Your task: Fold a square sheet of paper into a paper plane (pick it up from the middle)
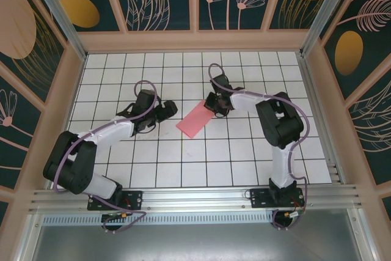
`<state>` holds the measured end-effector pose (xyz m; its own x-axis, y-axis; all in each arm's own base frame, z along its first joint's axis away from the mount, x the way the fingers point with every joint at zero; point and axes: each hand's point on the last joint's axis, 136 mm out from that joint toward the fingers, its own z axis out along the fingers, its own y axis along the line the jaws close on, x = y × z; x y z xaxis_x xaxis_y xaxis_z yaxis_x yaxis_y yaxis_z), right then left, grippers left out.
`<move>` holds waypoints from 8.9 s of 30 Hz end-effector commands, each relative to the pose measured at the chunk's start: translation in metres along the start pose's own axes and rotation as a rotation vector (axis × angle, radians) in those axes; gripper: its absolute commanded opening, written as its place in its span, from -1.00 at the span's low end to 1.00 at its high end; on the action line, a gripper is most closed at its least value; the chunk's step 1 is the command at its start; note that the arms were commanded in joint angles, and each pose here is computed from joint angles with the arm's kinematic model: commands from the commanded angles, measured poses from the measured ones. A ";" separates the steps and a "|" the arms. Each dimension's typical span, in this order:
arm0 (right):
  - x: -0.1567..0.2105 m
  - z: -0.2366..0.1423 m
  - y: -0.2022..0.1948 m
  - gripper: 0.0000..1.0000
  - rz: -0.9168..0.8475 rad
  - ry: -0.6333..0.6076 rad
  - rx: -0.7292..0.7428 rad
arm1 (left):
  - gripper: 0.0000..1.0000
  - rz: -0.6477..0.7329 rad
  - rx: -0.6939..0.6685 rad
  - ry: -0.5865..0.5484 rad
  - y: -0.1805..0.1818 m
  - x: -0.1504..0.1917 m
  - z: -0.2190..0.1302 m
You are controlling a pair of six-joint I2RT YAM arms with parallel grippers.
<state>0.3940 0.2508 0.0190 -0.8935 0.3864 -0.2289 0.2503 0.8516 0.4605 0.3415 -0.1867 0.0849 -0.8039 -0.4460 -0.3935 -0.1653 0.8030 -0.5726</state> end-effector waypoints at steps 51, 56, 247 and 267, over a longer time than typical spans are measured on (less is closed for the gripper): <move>0.103 -0.043 0.004 -1.00 -0.024 0.073 -0.432 | -1.00 -0.152 0.283 0.280 -0.089 0.129 0.061; 0.103 -0.041 0.001 -1.00 -0.017 0.074 -0.422 | -1.00 -0.162 0.261 0.280 -0.084 0.130 0.066; 0.097 -0.031 0.032 -1.00 -0.090 0.127 -0.450 | -1.00 -0.339 0.031 0.083 -0.017 0.110 0.070; 0.025 -0.041 -0.097 -1.00 0.096 -0.052 -0.225 | -1.00 -0.399 -0.120 0.113 0.019 0.126 0.070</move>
<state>0.3319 0.2008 0.0183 -0.8792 0.4391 -0.1851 0.1703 0.6523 0.7386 0.2988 -0.2841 0.0126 -0.7315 -0.6776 -0.0763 -0.4339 0.5489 -0.7145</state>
